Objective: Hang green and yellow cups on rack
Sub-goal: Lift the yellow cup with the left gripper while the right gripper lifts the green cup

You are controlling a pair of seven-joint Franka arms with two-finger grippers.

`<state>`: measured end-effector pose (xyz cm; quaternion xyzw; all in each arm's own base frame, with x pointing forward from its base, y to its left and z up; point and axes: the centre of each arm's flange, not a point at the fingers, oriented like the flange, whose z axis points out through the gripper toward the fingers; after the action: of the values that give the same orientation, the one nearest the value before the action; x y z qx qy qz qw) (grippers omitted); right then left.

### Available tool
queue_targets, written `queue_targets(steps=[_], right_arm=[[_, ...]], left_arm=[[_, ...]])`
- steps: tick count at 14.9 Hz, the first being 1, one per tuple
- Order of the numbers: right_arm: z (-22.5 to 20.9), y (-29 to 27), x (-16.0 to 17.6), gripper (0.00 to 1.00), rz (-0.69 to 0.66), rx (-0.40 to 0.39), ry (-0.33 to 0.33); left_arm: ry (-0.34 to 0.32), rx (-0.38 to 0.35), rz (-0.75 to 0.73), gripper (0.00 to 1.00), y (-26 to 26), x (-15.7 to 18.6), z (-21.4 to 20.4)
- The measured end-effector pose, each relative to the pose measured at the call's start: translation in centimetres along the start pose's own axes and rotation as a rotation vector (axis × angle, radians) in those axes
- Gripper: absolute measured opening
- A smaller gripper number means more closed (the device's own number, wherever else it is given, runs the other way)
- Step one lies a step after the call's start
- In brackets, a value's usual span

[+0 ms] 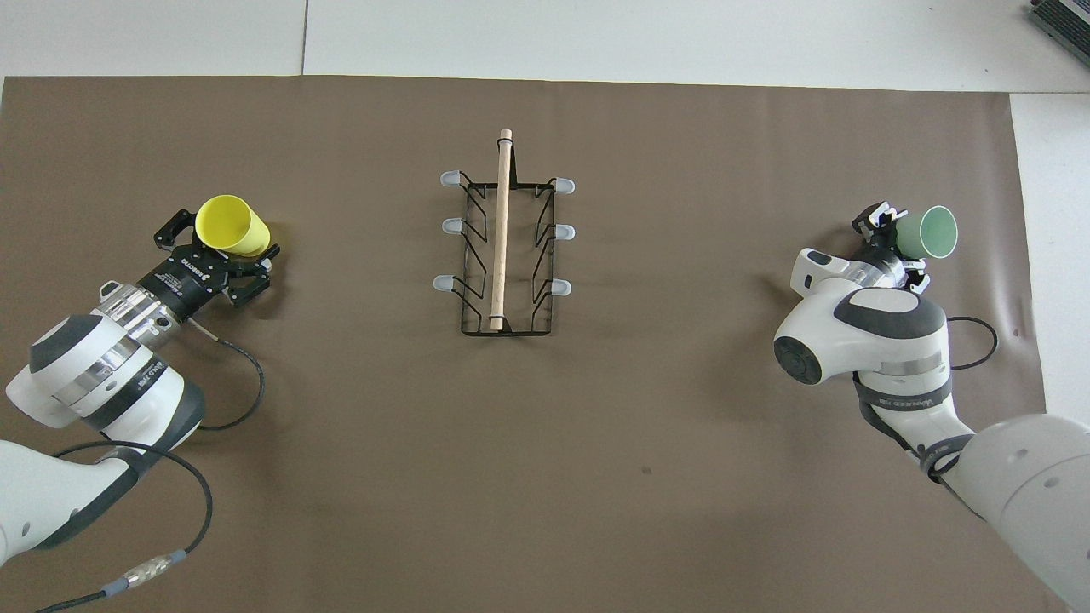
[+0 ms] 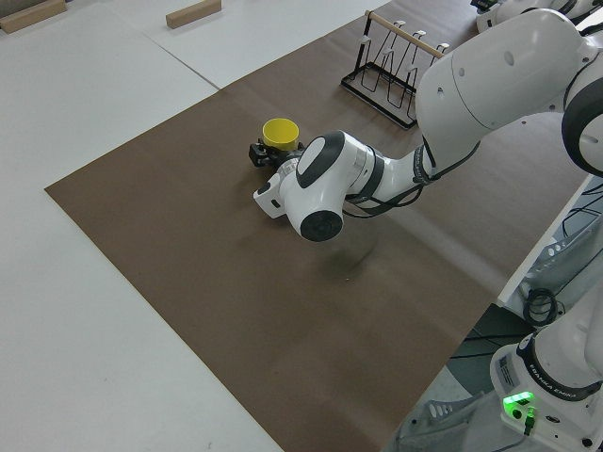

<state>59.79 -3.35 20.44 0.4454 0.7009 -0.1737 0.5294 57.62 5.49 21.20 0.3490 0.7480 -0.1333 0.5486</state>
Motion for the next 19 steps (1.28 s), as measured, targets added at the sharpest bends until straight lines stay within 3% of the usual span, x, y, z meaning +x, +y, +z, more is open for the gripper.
queue_targets(steps=[1, 2, 4, 5, 8, 10, 16, 19], right_arm=[[-0.3, 0.4, -0.1, 0.65, 0.003, -0.006, 0.0], [-0.7, 0.9, -0.2, 0.65, 0.012, -0.01, 0.0], [-1.5, 2.0, -1.0, 0.64, 0.037, 0.016, 0.012], [-1.8, 2.5, -1.7, 0.63, 0.068, 0.051, 0.028], [-3.2, 3.8, -3.9, 0.63, 0.158, 0.149, 0.09], [-5.2, 5.2, -5.2, 0.63, 0.217, 0.217, 0.173], [-15.1, 9.8, -7.3, 0.63, 0.44, 0.403, 0.392], [-18.6, 11.2, -8.8, 0.63, 0.594, 0.502, 0.533]], left_arm=[[0.001, 0.001, 0.002, 1.0, 0.0, 0.0, 0.1], [0.001, 0.001, 0.006, 0.93, 0.0, 0.1, 0.2], [0.0, -0.001, 0.025, 0.67, 0.0, 0.1, 0.2], [-0.001, -0.003, 0.045, 0.64, 0.1, 0.1, 0.2], [-0.004, -0.013, 0.076, 0.64, 0.5, -0.2, 0.1], [-0.002, -0.005, 0.122, 0.64, 1.5, -0.8, -0.1], [0.059, 0.1, 0.412, 0.63, 7.7, -5.0, -3.0], [0.111, 0.202, 0.59, 0.63, 9.3, -7.5, -3.3]])
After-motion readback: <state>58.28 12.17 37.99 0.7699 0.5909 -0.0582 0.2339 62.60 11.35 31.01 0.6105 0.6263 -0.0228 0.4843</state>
